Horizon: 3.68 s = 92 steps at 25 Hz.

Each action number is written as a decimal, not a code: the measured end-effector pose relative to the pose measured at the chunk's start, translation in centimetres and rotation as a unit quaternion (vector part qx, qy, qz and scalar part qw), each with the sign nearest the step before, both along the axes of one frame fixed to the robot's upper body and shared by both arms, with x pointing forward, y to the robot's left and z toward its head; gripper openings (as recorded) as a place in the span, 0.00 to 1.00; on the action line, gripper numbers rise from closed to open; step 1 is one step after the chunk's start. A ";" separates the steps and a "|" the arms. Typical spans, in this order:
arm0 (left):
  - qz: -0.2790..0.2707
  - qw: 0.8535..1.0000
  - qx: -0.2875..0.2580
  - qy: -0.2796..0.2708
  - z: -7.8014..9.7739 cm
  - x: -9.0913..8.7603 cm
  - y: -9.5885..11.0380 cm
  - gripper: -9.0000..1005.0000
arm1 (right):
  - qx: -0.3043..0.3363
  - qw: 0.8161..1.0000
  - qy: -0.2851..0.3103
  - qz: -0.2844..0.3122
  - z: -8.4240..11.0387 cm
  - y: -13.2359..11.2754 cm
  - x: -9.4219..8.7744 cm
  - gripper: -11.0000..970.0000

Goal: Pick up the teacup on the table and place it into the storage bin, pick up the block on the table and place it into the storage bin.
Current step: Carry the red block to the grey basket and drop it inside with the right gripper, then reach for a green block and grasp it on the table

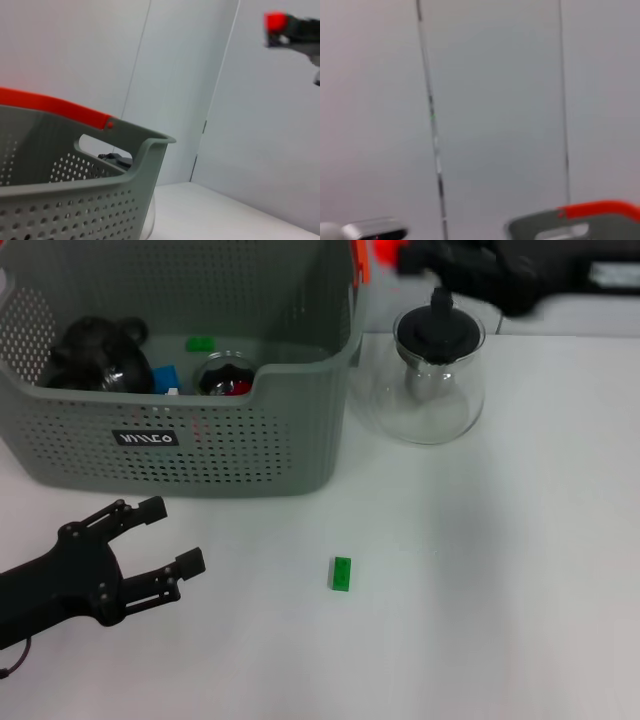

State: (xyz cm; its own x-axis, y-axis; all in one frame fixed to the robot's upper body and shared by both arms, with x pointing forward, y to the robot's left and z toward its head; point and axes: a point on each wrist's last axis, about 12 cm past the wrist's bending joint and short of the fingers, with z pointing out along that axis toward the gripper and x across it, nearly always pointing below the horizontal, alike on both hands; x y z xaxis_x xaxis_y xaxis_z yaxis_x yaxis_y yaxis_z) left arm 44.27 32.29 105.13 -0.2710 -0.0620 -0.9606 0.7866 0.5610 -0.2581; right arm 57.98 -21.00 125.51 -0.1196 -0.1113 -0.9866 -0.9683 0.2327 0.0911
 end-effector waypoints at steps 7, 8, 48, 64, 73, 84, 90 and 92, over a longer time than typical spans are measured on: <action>-0.002 1.000 -0.005 0.001 -0.1 0.1 -0.2 0.90 | -0.087 0.994 -0.030 -0.056 0.9 10.0 5.2 0.13; -0.002 1.000 -0.005 0.001 -0.1 0.1 -0.2 0.90 | -0.104 0.992 -0.023 -0.066 0.7 11.4 6.1 0.13; -0.108 0.994 0.019 0.010 0.9 0.8 -1.1 0.90 | -0.067 0.996 0.061 -0.022 -3.2 -3.5 -3.5 0.76; -0.065 0.998 0.009 0.009 0.6 0.1 -0.2 0.90 | -0.452 0.883 0.121 0.030 -8.5 7.9 -0.4 0.76; -0.058 0.998 0.010 0.011 0.4 0.1 -0.4 0.90 | -0.479 0.871 0.101 0.036 -12.0 11.4 1.1 0.76; -0.057 0.998 0.009 0.012 0.3 0.3 -0.5 0.90 | -0.467 0.881 0.050 0.054 -14.3 12.6 1.0 0.74; -0.057 0.998 0.009 0.012 0.3 0.3 -0.5 0.90 | -0.448 0.891 0.055 0.054 -15.4 12.5 1.0 0.72; -0.057 0.998 0.009 0.012 0.3 0.3 -0.5 0.90 | -0.443 0.893 0.058 0.052 -15.6 12.5 1.0 0.72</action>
